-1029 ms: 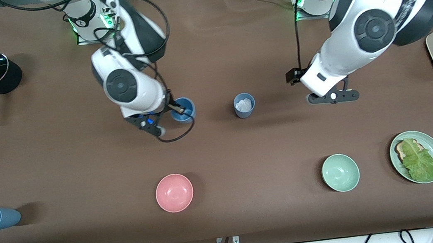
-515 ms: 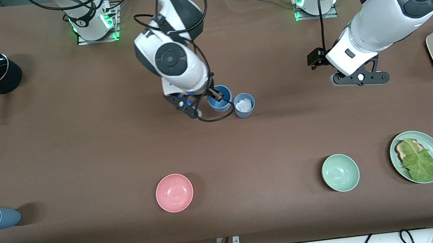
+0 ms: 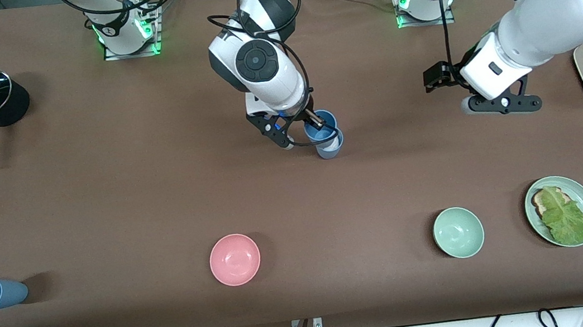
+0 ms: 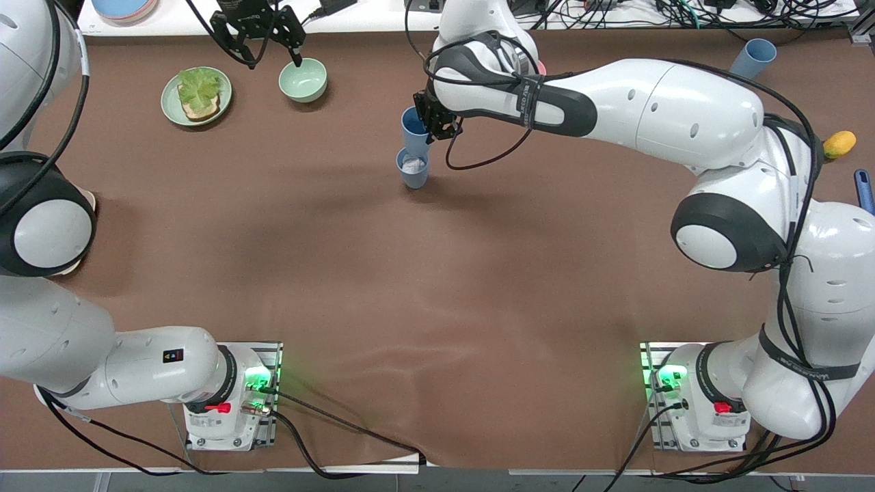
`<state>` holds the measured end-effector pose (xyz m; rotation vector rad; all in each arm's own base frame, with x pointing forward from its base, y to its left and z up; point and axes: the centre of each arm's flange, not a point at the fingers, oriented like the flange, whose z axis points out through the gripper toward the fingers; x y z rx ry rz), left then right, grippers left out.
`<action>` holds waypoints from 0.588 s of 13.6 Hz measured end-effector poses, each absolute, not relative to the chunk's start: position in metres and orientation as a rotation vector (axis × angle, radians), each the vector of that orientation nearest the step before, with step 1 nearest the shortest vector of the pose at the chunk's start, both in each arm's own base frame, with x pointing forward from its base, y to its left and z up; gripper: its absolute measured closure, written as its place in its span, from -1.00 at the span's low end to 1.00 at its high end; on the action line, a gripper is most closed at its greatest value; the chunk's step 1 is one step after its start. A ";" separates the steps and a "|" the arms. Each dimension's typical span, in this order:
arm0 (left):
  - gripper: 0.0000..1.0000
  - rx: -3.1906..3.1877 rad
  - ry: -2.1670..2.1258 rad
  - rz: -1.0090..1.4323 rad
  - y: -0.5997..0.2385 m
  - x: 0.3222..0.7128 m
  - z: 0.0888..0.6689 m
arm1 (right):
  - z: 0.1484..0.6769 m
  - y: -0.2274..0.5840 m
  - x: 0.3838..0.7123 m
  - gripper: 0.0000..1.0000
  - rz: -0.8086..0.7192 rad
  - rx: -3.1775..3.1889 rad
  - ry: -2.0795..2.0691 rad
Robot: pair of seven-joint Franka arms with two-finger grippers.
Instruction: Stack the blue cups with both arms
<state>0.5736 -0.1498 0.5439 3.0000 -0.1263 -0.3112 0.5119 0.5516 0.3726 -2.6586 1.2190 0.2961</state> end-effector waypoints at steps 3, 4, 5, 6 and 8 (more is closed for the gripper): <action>-1.00 2.983 -0.135 -0.296 -0.108 0.583 0.543 | 0.362 0.564 0.506 0.90 0.303 -2.653 1.228; -1.00 2.979 -0.141 -0.294 -0.099 0.585 0.543 | 0.359 0.567 0.503 0.90 0.306 -2.657 1.229; -1.00 2.977 -0.145 -0.290 -0.095 0.586 0.542 | 0.358 0.567 0.503 0.90 0.308 -2.658 1.229; -1.00 2.985 -0.147 -0.282 -0.093 0.588 0.541 | 0.357 0.567 0.503 0.90 0.309 -2.660 1.230; -1.00 3.017 -0.150 -0.251 -0.089 0.591 0.540 | 0.353 0.567 0.503 0.90 0.312 -2.664 1.234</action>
